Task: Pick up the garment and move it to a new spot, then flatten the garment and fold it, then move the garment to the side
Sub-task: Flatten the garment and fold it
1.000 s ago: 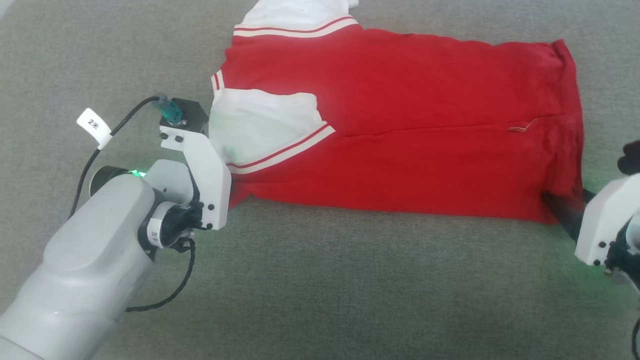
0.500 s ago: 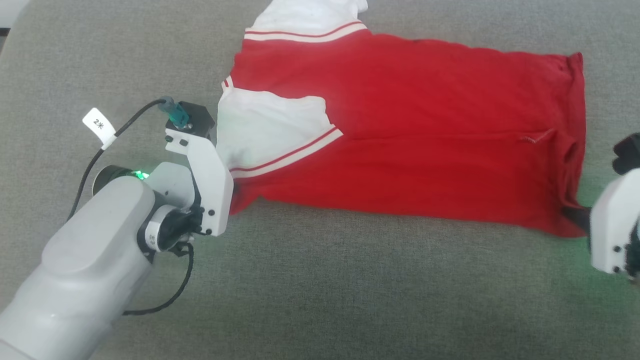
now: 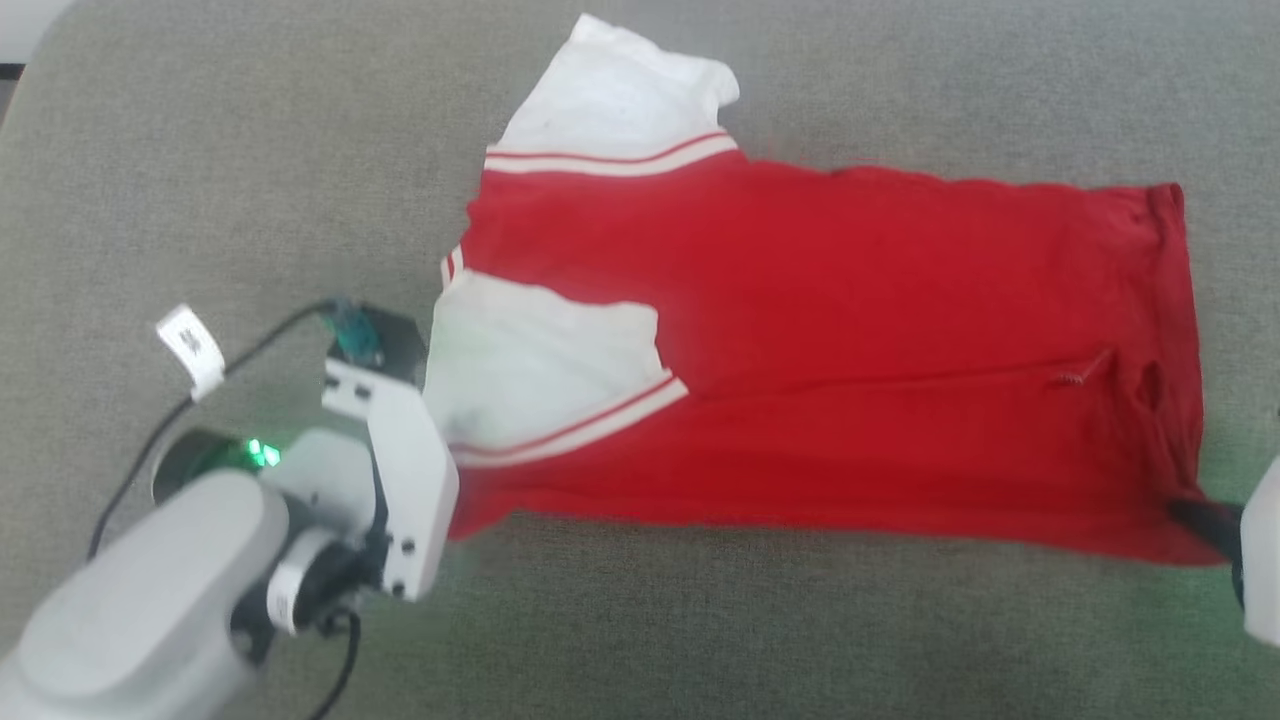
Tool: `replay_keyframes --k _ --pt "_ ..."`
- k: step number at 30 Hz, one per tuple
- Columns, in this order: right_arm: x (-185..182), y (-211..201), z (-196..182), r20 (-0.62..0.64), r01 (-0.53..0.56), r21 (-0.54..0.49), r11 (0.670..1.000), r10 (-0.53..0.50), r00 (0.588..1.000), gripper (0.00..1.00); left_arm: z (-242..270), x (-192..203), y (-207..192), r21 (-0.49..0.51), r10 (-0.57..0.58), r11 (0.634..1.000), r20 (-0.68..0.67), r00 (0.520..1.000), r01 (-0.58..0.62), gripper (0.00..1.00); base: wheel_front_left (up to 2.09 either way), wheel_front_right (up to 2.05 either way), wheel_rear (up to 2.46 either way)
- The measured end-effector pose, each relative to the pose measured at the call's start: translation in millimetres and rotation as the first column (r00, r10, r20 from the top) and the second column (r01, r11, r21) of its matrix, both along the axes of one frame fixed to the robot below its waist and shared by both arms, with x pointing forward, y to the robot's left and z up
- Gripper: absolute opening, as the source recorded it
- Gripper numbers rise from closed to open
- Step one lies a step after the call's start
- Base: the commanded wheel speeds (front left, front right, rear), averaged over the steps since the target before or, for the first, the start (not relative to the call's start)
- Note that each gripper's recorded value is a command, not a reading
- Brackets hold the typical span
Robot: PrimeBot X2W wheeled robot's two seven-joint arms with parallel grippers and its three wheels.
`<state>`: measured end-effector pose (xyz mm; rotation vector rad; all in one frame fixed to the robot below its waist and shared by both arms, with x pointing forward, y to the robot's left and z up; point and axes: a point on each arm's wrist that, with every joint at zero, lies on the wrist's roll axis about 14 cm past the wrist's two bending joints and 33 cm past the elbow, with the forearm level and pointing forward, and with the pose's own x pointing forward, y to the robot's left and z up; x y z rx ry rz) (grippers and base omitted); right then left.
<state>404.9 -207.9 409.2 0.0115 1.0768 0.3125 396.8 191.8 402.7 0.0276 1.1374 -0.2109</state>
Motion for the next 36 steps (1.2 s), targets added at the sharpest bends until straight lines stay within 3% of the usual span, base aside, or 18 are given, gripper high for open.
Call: replay_keyframes --k 6,7,8,9,11,21,27,30,36 --pt "-15 -1 -20 -0.054 0.053 0.031 0.998 -0.051 0.997 0.0 -17 -25 -6 -0.011 0.01 1.0 -0.063 0.998 -0.011 0.0 0.0 0.0 0.0" --pt "-16 -1 -23 -0.059 0.059 0.033 0.998 -0.057 0.997 0.0 -20 -26 -6 -0.012 0.013 1.0 -0.067 0.998 -0.014 0.28 0.0 0.0 0.0" --pt "-15 1 -25 -0.059 0.068 0.043 0.997 -0.065 0.996 0.23 -23 -26 -5 -0.01 0.019 1.0 -0.072 0.997 -0.02 0.71 0.0 0.0 0.0" --pt "-13 1 -27 -0.053 0.076 0.045 0.996 -0.074 0.996 0.35 -26 -26 -5 -0.014 0.022 1.0 -0.08 0.997 -0.023 1.0 0.0 0.0 0.0" --pt "-12 2 -30 -0.049 0.077 0.045 0.996 -0.075 0.996 1.0 -29 -25 -4 -0.016 0.028 0.999 -0.083 0.996 -0.029 1.0 0.0 0.0 0.0" --pt "-4 -3 -16 0.045 0.122 0.08 0.989 -0.126 0.991 1.0 -2 0 8 0.025 0.023 0.999 -0.01 1.0 -0.023 1.0 0.0 0.0 0.0" --pt "14 -16 26 0.247 0.164 0.116 0.98 -0.188 0.951 1.0 37 33 15 0.085 -0.026 0.996 0.081 0.996 0.019 1.0 0.0 0.0 0.0" --pt "27 -18 55 0.392 0.183 0.167 0.969 -0.236 0.889 1.0 56 60 7 0.098 -0.075 0.993 0.164 0.984 0.06 1.0 0.0 0.0 0.0" --pt "51 -35 120 0.702 0.21 0.194 0.958 -0.285 0.652 1.0 80 122 -13 0.109 -0.164 0.985 0.332 0.929 0.135 1.0 0.0 0.0 0.0"
